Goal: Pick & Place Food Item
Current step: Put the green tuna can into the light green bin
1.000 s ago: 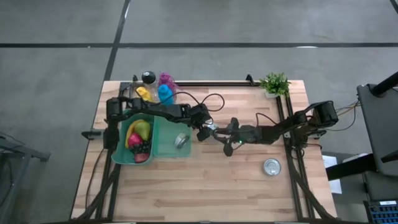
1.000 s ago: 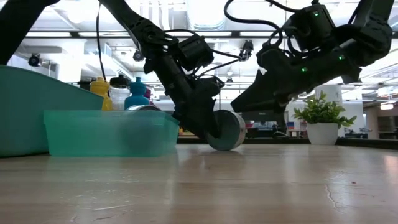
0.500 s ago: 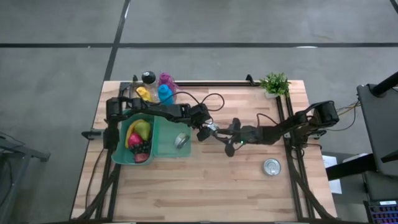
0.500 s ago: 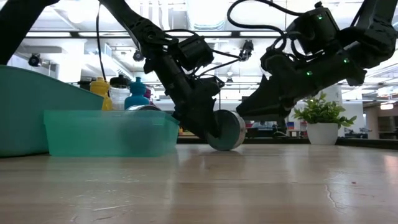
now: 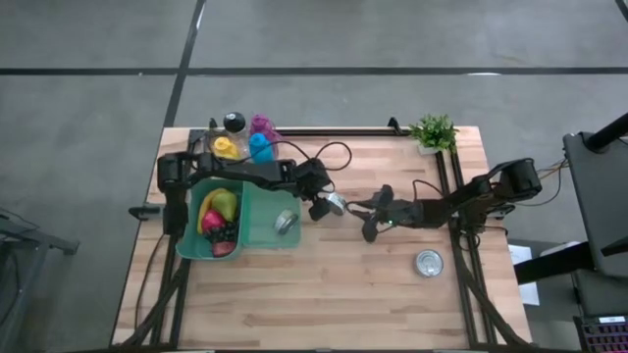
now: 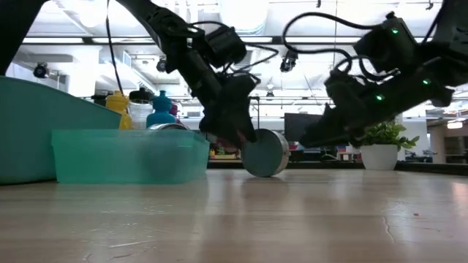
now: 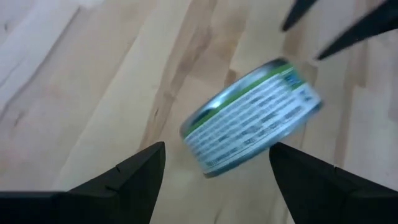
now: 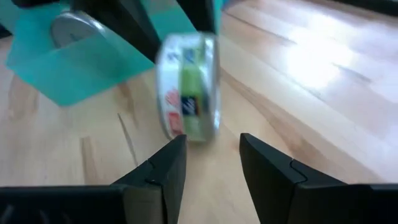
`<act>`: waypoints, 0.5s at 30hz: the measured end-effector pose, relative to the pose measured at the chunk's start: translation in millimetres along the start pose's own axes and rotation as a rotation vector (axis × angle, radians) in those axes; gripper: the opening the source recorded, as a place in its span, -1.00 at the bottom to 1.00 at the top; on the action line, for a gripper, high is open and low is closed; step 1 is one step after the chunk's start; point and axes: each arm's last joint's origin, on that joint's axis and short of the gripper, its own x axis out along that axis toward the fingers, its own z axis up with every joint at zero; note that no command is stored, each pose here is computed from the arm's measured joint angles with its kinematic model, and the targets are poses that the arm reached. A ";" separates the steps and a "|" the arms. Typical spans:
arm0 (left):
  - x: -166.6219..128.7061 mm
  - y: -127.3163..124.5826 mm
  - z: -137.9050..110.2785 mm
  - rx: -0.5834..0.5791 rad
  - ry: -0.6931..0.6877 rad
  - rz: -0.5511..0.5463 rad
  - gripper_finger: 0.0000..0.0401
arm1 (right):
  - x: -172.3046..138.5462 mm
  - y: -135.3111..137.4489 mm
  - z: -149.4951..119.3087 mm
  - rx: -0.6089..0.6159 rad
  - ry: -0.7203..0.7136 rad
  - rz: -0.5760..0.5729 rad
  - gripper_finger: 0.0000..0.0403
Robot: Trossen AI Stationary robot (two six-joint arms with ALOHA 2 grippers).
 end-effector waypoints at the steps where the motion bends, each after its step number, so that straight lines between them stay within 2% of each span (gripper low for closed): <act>1: -2.7 -0.9 1.3 0.002 -0.008 -0.003 0.48 | -2.2 -2.7 -2.7 0.013 0.003 -0.015 -0.27; 9: -23.7 -9.7 10.1 0.021 -0.072 -0.027 0.48 | -19.2 -25.8 -26.2 0.094 0.008 -0.172 -0.27; 15: -38.8 -23.6 14.7 0.077 -0.125 -0.057 0.48 | -27.0 -35.7 -38.1 0.184 0.024 -0.217 -0.27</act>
